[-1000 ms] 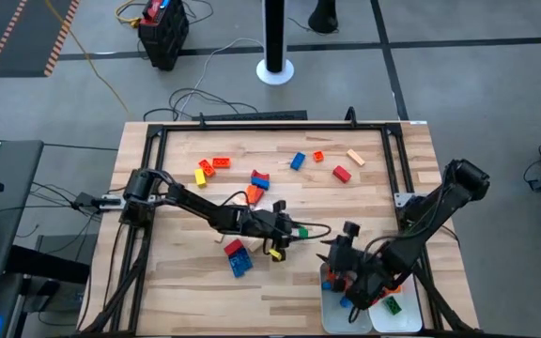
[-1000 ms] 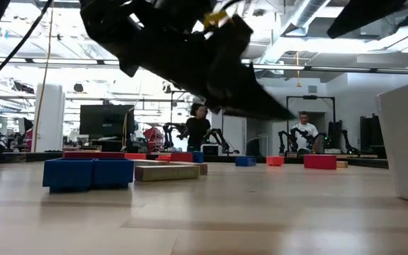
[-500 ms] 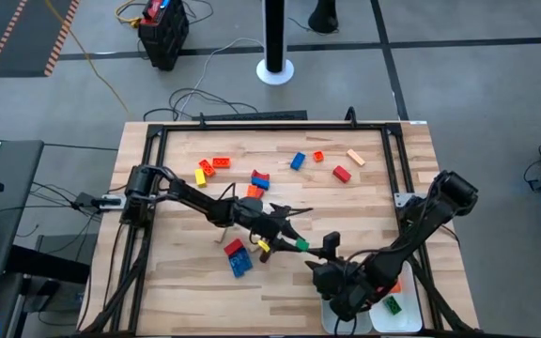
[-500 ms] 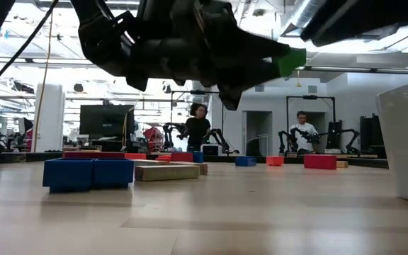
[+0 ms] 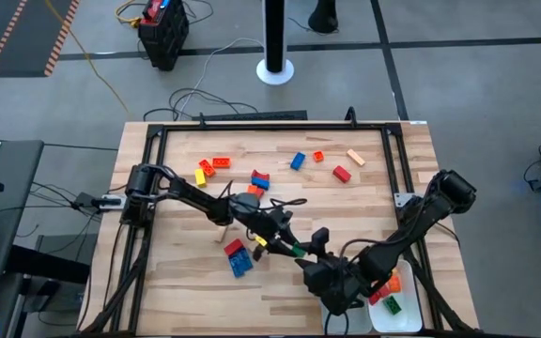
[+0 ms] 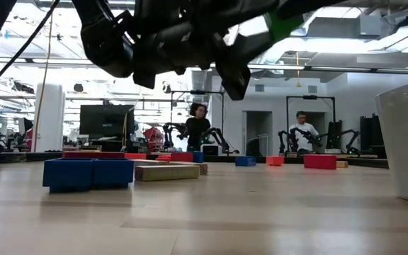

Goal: Sort blocks by size
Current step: Put the small green wooden block into the white bin

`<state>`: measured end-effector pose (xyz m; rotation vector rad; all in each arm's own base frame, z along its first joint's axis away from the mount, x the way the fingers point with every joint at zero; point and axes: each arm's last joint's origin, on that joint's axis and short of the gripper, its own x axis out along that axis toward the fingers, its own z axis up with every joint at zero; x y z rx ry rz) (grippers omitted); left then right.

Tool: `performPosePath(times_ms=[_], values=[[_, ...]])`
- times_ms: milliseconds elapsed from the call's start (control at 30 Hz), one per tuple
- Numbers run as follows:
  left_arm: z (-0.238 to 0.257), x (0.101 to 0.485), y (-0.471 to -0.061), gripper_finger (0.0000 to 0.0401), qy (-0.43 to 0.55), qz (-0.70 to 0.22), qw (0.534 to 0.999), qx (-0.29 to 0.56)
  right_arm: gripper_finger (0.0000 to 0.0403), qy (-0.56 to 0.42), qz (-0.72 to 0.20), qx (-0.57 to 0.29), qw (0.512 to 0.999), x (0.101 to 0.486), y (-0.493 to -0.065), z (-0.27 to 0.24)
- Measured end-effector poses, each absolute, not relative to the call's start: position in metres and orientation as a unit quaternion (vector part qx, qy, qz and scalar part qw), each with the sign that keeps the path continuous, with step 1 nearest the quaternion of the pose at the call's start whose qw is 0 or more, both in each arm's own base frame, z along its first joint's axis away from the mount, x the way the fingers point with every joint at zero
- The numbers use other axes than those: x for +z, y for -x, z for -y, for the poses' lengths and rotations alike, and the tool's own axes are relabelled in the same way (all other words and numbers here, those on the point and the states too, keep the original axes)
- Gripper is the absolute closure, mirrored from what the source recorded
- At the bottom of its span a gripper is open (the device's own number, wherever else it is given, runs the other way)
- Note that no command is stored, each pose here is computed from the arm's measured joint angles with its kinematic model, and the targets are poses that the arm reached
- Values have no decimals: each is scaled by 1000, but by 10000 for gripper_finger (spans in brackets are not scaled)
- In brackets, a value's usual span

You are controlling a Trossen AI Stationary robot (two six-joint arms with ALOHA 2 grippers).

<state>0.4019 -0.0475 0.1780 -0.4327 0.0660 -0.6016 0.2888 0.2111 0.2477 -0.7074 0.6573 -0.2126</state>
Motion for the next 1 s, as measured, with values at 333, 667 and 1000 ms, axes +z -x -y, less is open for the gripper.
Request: performPosePath(times_ms=[333,667,1000], values=[[57,184,-400,269,222,-9,924,-313,152,357,-300,-104,879,251,-293,-212],[63,189,-398,269,222,10,920,-323,180,349,-285,-118,885,254,-299,-208],[63,188,-399,256,240,3,917,-317,260,354,-285,-118,883,255,-304,-204]])
